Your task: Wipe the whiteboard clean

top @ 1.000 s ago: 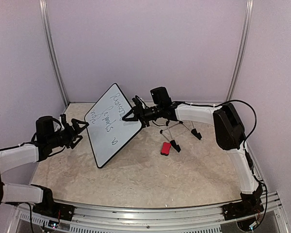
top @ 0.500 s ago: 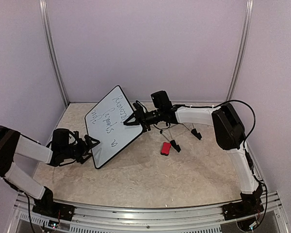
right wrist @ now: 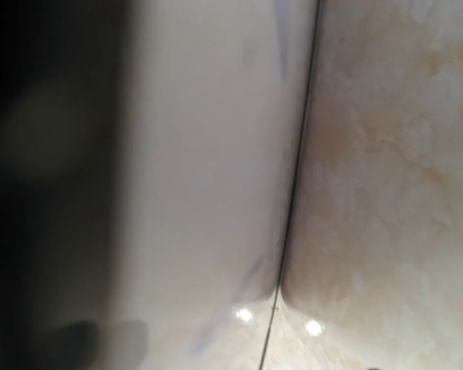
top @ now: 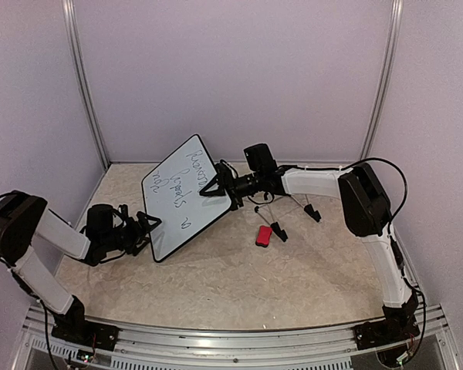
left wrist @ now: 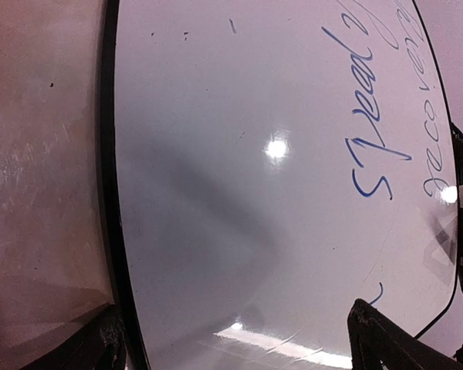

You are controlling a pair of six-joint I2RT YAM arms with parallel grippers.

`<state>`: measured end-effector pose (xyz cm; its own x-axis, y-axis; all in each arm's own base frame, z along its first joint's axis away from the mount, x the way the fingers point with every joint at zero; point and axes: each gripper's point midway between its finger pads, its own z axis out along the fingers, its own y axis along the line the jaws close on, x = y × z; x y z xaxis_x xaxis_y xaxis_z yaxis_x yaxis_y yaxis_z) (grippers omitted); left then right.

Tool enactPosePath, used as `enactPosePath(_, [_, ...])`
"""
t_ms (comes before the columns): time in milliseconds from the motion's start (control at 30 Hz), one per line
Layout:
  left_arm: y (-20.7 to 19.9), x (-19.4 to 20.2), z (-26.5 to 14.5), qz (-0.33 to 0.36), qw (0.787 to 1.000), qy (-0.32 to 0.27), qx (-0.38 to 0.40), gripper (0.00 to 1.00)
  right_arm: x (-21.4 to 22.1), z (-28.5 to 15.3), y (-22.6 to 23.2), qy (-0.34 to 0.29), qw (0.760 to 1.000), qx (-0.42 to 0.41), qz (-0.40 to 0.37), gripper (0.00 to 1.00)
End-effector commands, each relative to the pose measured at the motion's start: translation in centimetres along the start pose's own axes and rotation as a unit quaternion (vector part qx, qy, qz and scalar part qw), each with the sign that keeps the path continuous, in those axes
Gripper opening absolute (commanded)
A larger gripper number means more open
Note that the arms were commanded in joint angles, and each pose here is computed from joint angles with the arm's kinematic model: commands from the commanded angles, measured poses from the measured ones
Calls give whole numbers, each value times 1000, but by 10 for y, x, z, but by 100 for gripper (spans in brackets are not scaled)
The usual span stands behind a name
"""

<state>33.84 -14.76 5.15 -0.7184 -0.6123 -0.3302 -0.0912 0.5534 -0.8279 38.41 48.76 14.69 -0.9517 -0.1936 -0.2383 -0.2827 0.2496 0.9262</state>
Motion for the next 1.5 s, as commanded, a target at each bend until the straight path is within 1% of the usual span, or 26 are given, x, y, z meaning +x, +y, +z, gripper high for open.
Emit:
enactPosePath(0, [31,20,-2,-26,998,32,-49,95,1,-11,39,13,999,-15,-36,70])
enactPosePath(167, [31,17,-5,-27,998,27,-46,95,-5,-20,35,5,999,10,-42,70])
enactPosePath(267, [30,17,-6,-26,998,27,-46,95,-6,-22,32,5,999,27,-44,66])
enactPosePath(533, [32,17,-7,-24,998,26,-49,95,-4,-29,28,9,997,53,-57,66])
enactPosePath(600, [32,18,-7,-25,998,26,-48,95,-5,-30,29,8,997,55,-58,63])
enactPosePath(667, [32,18,-7,-26,998,26,-47,95,-5,-31,28,8,997,56,-58,54])
enactPosePath(767, [32,18,-6,-26,998,26,-46,95,-3,-28,19,11,997,57,-52,20])
enactPosePath(800, [32,18,-6,-26,998,27,-45,95,-2,-27,17,11,997,56,-50,10])
enactPosePath(833, [31,18,-6,-27,998,27,-44,95,0,-26,14,13,997,54,-46,3])
enactPosePath(867, [32,19,-6,-28,998,28,-45,95,1,-25,12,12,998,53,-42,0])
enactPosePath(967, [30,19,-8,-29,998,27,-38,95,-1,-27,12,3,998,42,-44,0])
enactPosePath(1100, [6,14,-21,-36,999,13,32,98,-5,-33,15,-11,999,26,-41,0])
enactPosePath(1267, [-7,11,-37,-27,998,-6,60,99,-9,-38,19,-19,999,0,-28,0])
enactPosePath(1467, [-14,3,-44,-21,996,-19,79,99,-13,-52,52,-29,996,-79,-31,0])
